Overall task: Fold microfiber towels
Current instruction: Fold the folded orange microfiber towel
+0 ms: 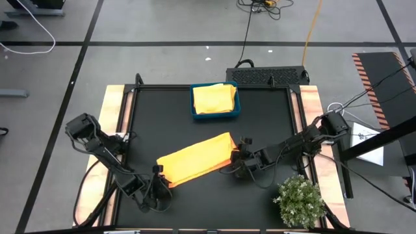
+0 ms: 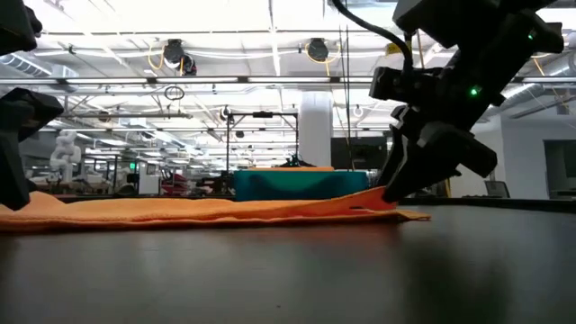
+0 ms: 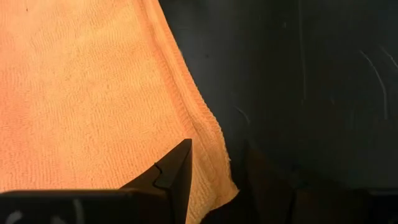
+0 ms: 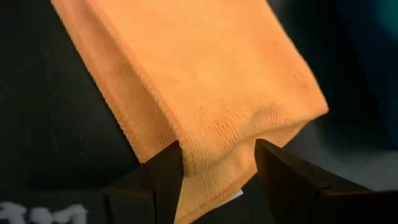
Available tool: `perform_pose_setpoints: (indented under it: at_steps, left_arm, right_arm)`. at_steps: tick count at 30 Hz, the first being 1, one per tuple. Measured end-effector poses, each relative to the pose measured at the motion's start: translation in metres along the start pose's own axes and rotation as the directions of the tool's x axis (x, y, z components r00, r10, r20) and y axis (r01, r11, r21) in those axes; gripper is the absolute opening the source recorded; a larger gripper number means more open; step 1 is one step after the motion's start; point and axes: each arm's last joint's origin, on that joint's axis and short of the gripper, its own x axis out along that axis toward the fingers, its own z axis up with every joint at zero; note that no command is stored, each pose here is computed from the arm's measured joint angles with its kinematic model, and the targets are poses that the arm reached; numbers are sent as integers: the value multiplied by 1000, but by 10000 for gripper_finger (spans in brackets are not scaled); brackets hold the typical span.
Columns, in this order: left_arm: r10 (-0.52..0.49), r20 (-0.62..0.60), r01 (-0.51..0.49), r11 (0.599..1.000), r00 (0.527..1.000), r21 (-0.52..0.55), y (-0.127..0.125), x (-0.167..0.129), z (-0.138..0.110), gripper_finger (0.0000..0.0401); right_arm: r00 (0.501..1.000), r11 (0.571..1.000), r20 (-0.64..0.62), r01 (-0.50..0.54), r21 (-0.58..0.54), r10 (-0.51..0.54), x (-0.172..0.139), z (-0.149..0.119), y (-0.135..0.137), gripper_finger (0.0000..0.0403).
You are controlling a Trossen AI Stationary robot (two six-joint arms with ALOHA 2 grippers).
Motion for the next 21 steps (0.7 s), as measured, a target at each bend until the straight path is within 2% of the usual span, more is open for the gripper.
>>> perform_pose_setpoints:
  at_steps: [8, 12, 16, 21]
  left_arm:
    - [2, -6, -2, 1000, 1000, 3, 0, 0, 0, 145]
    - [1, -7, -1, 1000, 1000, -2, 0, 0, -1, 145]
    - [1, -7, -1, 1000, 1000, -3, 0, 0, -1, 145]
    - [0, -7, 0, 1000, 1000, 0, 0, 0, 0, 145]
  right_arm:
    - [1000, 998, 7, 24, 56, -25, -1, 3, -7, 159]
    - [1000, 995, -12, -18, 97, 19, 1, 3, -9, 143]
    - [998, 996, -42, -32, 86, 36, 1, 1, -10, 124]
    - [995, 999, -100, -16, 51, 21, 1, -6, -11, 63]
